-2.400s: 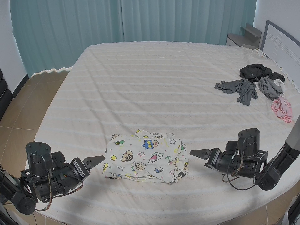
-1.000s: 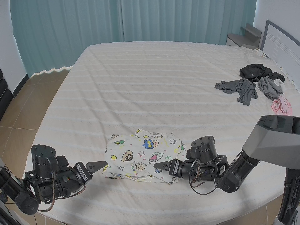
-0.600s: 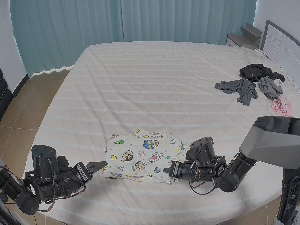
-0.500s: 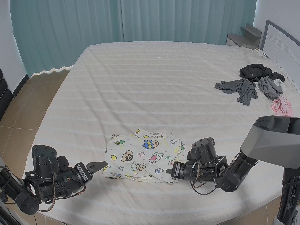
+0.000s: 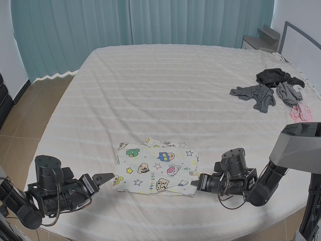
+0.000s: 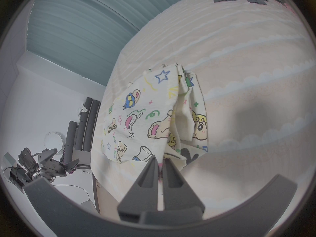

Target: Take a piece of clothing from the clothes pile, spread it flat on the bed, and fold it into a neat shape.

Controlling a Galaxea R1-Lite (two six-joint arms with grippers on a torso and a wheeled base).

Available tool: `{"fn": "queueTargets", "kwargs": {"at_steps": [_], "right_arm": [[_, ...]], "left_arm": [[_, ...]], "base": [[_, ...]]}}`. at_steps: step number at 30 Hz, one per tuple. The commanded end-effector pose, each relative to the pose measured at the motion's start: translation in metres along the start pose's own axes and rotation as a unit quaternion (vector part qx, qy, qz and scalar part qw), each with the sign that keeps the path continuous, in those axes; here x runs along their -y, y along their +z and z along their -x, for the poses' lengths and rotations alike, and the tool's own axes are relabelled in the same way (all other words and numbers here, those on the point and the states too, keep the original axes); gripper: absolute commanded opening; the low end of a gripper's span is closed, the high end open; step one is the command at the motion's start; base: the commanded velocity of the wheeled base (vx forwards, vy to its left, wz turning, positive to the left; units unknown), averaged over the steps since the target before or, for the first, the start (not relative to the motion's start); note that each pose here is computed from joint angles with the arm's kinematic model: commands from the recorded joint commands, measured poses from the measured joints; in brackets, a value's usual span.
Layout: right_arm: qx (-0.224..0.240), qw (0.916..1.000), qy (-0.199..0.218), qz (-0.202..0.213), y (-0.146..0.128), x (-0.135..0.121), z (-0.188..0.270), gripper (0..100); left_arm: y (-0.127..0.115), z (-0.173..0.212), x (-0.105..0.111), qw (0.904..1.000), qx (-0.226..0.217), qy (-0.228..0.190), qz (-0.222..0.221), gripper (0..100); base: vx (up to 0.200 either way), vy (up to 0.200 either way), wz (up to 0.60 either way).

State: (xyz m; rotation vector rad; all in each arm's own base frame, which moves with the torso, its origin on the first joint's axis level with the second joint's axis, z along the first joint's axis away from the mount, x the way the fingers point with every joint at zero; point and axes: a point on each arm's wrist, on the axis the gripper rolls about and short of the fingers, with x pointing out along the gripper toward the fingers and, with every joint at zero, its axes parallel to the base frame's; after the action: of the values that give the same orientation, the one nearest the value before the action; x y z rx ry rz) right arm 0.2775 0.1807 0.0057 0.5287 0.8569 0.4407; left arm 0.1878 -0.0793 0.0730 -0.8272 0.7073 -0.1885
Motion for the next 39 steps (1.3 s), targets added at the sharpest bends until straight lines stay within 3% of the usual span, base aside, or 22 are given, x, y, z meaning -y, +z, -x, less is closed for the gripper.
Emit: {"fn": "queueTargets", "kwargs": {"at_steps": [1, 6, 7, 15, 22, 28, 39], "right_arm": [[0.003, 1.0000, -0.001, 0.002, -0.003, 0.004, 0.004, 0], [0.005, 0.9999, 0.000, 0.009, -0.001, 0.004, -0.001, 0], [0.004, 0.9999, -0.001, 0.015, -0.001, 0.005, -0.003, 100], [0.023, 0.9996, -0.006, 0.013, 0.008, 0.011, 0.007, 100], [0.108, 0.9941, 0.016, -0.003, 0.065, 0.009, 0.006, 100], [0.099, 0.9950, 0.013, -0.004, 0.089, 0.001, -0.027, 100], [0.069, 0.9976, 0.003, 0.002, 0.089, 0.000, -0.070, 100]], "left_arm": [[0.000, -0.001, 0.000, 1.0000, -0.001, 0.001, 0.002, 100], [0.000, -0.001, 0.000, 1.0000, 0.000, 0.000, 0.002, 100], [0.000, 0.000, 0.000, 1.0000, 0.000, 0.001, 0.002, 100], [0.000, -0.001, 0.000, 1.0000, 0.000, 0.001, 0.002, 100], [0.000, -0.001, 0.000, 1.0000, -0.001, 0.000, 0.005, 100], [0.000, -0.001, 0.000, 0.9999, -0.001, 0.000, 0.012, 100], [-0.002, -0.003, -0.001, 0.9999, -0.006, 0.003, 0.012, 100]], "base": [[0.000, 0.000, 0.00], [0.000, 0.000, 0.00], [0.000, 0.000, 0.00], [0.000, 0.000, 0.00], [0.000, 0.000, 0.00], [0.000, 0.000, 0.00], [0.000, 0.000, 0.00]]}}
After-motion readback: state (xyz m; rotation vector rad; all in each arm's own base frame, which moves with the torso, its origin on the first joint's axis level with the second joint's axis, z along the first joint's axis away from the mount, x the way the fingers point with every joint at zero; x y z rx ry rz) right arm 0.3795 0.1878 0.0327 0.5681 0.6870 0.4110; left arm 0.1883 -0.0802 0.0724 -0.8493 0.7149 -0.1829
